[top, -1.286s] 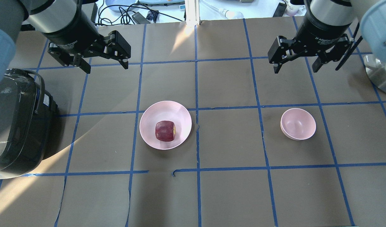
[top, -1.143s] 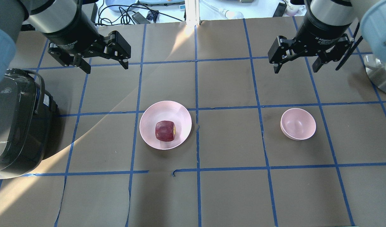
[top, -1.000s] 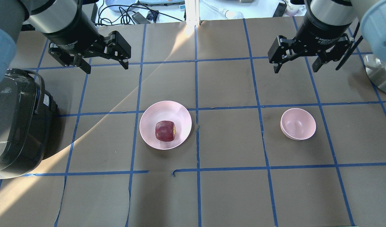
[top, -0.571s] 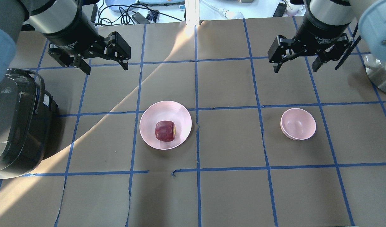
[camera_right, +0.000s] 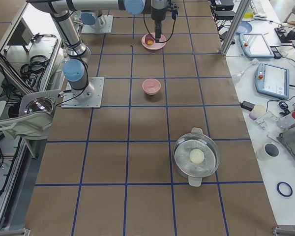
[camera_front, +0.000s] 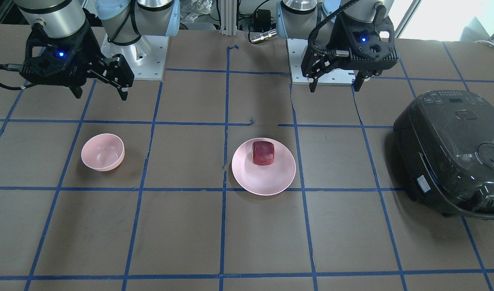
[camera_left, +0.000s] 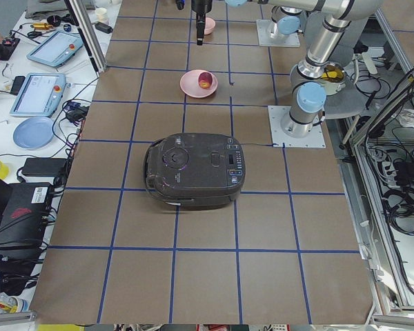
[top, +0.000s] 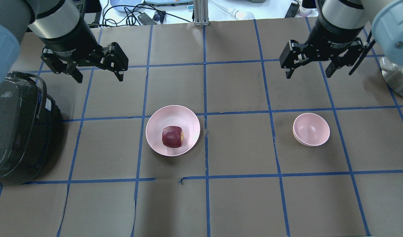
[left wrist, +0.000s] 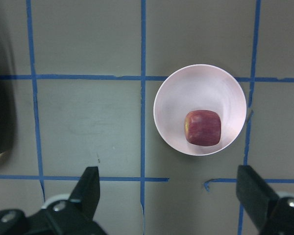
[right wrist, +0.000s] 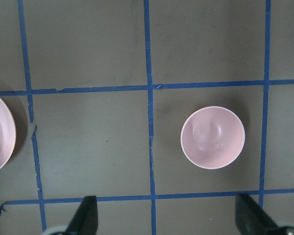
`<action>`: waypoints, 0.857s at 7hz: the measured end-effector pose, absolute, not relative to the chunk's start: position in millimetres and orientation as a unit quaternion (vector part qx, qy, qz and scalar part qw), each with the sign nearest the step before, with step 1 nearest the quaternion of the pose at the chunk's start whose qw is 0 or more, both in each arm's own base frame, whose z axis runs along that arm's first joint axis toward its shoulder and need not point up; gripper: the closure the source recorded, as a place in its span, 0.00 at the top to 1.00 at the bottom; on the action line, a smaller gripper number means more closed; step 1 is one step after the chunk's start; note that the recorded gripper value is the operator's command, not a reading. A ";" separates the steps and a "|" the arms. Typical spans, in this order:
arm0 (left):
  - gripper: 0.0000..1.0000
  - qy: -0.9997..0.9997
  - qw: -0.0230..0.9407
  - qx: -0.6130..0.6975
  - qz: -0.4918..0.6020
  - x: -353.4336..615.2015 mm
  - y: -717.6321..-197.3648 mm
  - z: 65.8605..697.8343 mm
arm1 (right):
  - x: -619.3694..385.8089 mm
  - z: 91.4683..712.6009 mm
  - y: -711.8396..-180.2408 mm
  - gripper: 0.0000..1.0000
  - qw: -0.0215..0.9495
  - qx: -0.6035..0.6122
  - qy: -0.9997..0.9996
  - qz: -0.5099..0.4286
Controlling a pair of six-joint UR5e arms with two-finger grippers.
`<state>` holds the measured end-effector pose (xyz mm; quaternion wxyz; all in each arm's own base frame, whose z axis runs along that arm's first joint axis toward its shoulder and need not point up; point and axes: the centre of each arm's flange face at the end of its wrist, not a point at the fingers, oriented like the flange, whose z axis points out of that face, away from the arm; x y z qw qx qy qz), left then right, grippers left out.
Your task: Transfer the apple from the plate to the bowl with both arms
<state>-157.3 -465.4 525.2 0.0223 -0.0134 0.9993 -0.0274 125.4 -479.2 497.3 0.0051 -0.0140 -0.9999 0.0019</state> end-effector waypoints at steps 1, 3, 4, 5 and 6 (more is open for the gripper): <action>1.00 0.999 0.022 -0.015 -0.026 -156.9 -465.1 524.5 | 125.0 495.6 -479.2 1.00 0.004 -0.014 -1.000 -0.001; 1.00 0.999 0.022 -0.019 -0.023 -156.8 -466.0 522.0 | 124.2 495.1 -479.5 1.00 0.004 -0.015 -1.000 -0.001; 1.00 0.999 0.022 -0.021 -0.019 -157.2 -469.1 517.8 | 122.3 495.3 -480.3 1.00 0.006 -0.018 -1.000 0.000; 1.00 0.999 0.023 -0.027 -0.012 -157.6 -475.5 510.3 | 118.6 495.6 -481.2 1.00 0.008 -0.024 -1.000 0.000; 1.00 0.999 0.023 -0.039 -0.005 -159.7 -488.5 495.9 | 115.0 496.3 -481.3 1.00 0.009 -0.029 -1.000 0.000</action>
